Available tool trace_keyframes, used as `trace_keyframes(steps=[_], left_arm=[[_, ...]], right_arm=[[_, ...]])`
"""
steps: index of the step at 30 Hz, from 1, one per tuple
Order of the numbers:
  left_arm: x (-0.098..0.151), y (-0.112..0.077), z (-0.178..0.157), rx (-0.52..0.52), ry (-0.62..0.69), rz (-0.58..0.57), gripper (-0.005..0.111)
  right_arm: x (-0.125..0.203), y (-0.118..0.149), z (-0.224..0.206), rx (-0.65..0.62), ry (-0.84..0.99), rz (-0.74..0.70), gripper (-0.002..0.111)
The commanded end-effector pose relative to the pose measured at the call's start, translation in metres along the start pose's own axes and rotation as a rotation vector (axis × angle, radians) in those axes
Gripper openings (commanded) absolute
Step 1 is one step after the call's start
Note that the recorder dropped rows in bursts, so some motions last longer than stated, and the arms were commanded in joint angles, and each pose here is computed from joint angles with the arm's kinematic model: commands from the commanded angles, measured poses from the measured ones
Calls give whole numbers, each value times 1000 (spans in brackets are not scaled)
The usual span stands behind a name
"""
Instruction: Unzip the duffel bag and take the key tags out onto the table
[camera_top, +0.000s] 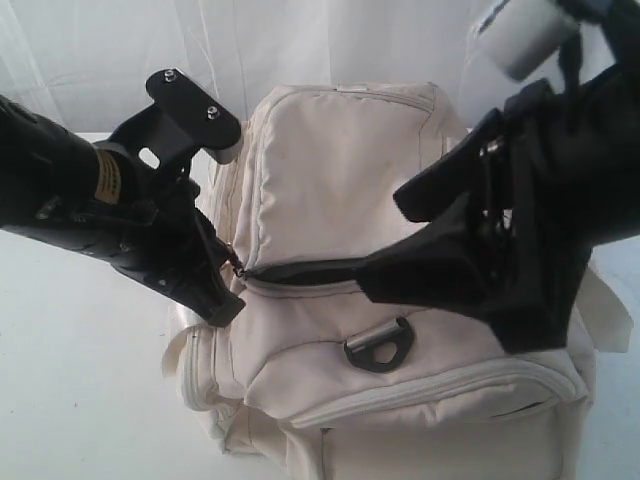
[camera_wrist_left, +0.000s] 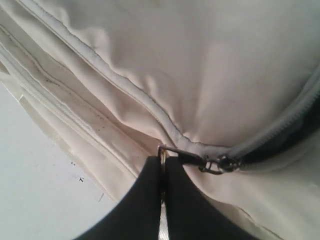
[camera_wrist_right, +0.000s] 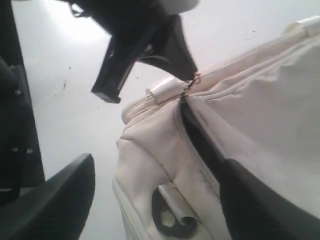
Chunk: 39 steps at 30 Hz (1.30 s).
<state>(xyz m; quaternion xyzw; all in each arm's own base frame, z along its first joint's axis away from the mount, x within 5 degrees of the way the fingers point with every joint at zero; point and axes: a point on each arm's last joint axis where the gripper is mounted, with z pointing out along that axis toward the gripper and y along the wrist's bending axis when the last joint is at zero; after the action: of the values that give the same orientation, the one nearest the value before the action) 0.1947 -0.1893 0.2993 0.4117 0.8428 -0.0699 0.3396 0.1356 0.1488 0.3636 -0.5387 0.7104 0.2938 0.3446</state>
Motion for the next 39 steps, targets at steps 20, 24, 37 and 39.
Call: trace_keyframes(steps=[20,24,37,39], left_arm=[[-8,6,-46,-6,-93,-49,0],[-7,5,-48,-4,-94,-49,0],[-7,6,-49,-10,-90,-26,0],[-7,8,-48,-29,-85,-7,0]], right_arm=[[9,-12,110,87,178,-272,70],[15,-14,124,65,215,-259,66],[29,-4,125,-45,353,-60,0],[32,0,123,-81,399,-33,0]])
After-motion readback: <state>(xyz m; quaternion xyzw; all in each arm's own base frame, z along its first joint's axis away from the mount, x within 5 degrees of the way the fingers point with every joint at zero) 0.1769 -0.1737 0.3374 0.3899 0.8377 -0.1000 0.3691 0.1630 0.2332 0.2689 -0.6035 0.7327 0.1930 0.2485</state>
